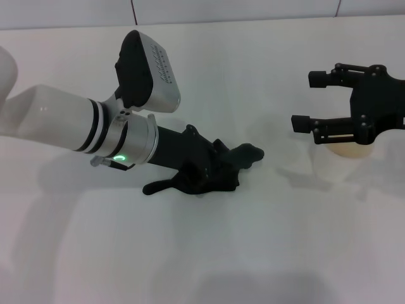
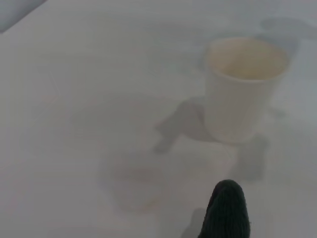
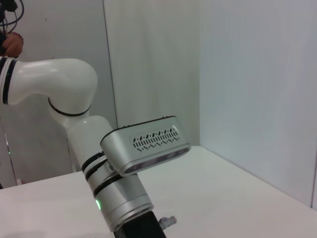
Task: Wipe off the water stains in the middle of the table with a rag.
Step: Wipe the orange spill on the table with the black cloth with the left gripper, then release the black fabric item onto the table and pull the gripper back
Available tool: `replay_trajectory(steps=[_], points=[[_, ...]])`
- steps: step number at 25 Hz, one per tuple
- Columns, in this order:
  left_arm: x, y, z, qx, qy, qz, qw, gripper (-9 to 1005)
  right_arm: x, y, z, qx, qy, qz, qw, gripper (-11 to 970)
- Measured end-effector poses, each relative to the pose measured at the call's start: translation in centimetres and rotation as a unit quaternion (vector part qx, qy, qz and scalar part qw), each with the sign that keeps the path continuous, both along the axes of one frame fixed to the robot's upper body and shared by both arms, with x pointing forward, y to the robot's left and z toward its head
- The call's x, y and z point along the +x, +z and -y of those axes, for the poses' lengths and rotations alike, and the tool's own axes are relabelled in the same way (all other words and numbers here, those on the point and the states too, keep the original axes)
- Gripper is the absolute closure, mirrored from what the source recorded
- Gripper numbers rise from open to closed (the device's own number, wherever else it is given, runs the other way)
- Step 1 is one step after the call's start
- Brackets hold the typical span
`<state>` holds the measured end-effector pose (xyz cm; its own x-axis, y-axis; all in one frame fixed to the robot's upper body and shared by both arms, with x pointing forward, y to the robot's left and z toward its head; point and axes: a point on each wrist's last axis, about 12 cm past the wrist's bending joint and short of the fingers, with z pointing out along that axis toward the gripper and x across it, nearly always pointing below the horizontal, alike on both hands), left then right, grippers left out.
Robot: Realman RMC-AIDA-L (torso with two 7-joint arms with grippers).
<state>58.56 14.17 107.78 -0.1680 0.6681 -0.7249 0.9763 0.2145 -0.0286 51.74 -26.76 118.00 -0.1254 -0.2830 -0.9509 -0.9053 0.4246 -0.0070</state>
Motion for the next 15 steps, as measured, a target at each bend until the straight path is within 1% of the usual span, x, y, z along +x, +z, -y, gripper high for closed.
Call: replay_trajectory(steps=[5,11,15], points=[[0.3,0.2,-0.1,0.001,0.004,0.010,1.000,906,-0.1,0.0,-0.1,0.004,0.002,0.001,1.000,105],[1.6,0.6,-1.7,0.003,0.040,0.028,0.999,906,-0.2,-0.1,-0.1,0.004,0.004,0.000,1.000,104],[1.9,0.6,-2.0,0.010,0.050,0.037,0.998,906,-0.2,-0.1,-0.1,0.004,0.006,0.000,1.000,104]])
